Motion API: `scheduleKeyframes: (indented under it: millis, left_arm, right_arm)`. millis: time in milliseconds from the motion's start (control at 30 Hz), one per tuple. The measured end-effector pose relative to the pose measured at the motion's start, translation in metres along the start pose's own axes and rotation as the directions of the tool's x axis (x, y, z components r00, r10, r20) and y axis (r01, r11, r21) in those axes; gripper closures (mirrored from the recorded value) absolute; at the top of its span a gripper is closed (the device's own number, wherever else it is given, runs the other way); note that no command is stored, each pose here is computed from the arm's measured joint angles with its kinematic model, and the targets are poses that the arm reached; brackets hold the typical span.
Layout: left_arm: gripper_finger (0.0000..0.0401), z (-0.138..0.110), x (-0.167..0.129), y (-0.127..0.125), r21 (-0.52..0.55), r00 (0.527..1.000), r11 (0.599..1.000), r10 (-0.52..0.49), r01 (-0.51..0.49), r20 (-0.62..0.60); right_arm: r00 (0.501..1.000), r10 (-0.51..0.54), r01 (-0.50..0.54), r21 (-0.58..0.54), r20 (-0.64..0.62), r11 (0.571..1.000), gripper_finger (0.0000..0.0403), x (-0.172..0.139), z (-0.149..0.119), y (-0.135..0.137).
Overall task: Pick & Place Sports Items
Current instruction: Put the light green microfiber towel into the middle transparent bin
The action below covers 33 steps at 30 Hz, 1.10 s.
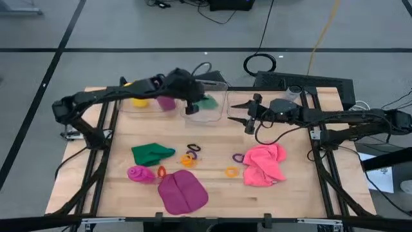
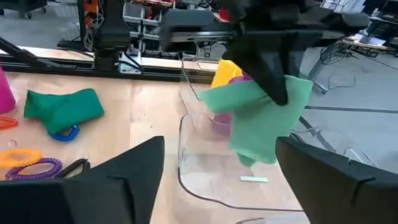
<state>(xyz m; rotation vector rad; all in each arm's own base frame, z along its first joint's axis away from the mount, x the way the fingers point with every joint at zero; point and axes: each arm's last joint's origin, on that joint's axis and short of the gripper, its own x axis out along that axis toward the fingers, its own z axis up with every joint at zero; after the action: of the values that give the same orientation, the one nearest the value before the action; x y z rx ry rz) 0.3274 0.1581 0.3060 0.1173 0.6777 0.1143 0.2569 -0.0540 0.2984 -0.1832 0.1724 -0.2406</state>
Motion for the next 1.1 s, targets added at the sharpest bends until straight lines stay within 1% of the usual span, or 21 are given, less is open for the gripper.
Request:
scheduleKeyframes:
  millis: [200,267,367,467,667,867,967,1100]
  left_arm:
    - [0.0401,-0.013,-0.001,0.022,-0.022,0.997,0.996,-0.081,0.082,0.015]
    - [0.04,-0.018,0.006,0.025,-0.034,0.994,0.993,-0.11,0.11,0.007]
    - [0.0401,-0.025,0.021,0.026,-0.02,0.986,0.986,-0.166,0.166,-0.009]
    - [0.0401,-0.033,0.037,0.026,-0.02,0.98,0.981,-0.193,0.192,-0.04]
    - [0.0401,-0.052,0.064,0.032,-0.045,0.973,0.977,-0.21,0.207,-0.092]
    - [0.0401,-0.064,0.082,0.032,-0.052,0.964,0.971,-0.236,0.231,-0.122]
    - [0.0401,-0.068,0.088,0.034,-0.061,0.965,0.973,-0.228,0.221,-0.131]
    - [0.0401,-0.067,0.089,0.036,-0.079,0.973,0.98,-0.192,0.183,-0.131]
  right_arm:
    - [1.0,0.0,0.0,0.0,0.002,1.0,0.0171,0.0,0.0,0.0]
    - [1.0,-0.002,0.002,0.001,0.006,1.0,0.0174,0.0,0.0,0.0]
    - [1.0,-0.002,0.002,0.001,0.006,1.0,0.0182,0.0,0.0,0.0]
    - [1.0,-0.001,0.001,0.001,0.005,1.0,0.0189,0.0,0.0,0.0]
    - [1.0,-0.001,0.001,0.001,0.004,1.0,0.0203,0.0,0.0,0.0]
    - [1.0,-0.001,0.001,0.001,0.004,1.0,0.0211,0.0,0.0,0.0]
    - [1.0,-0.001,0.001,0.001,0.004,1.0,0.0215,0.0,0.0,0.0]
    - [1.0,0.0,0.0,0.001,0.004,1.0,0.0219,0.0,0.0,0.0]
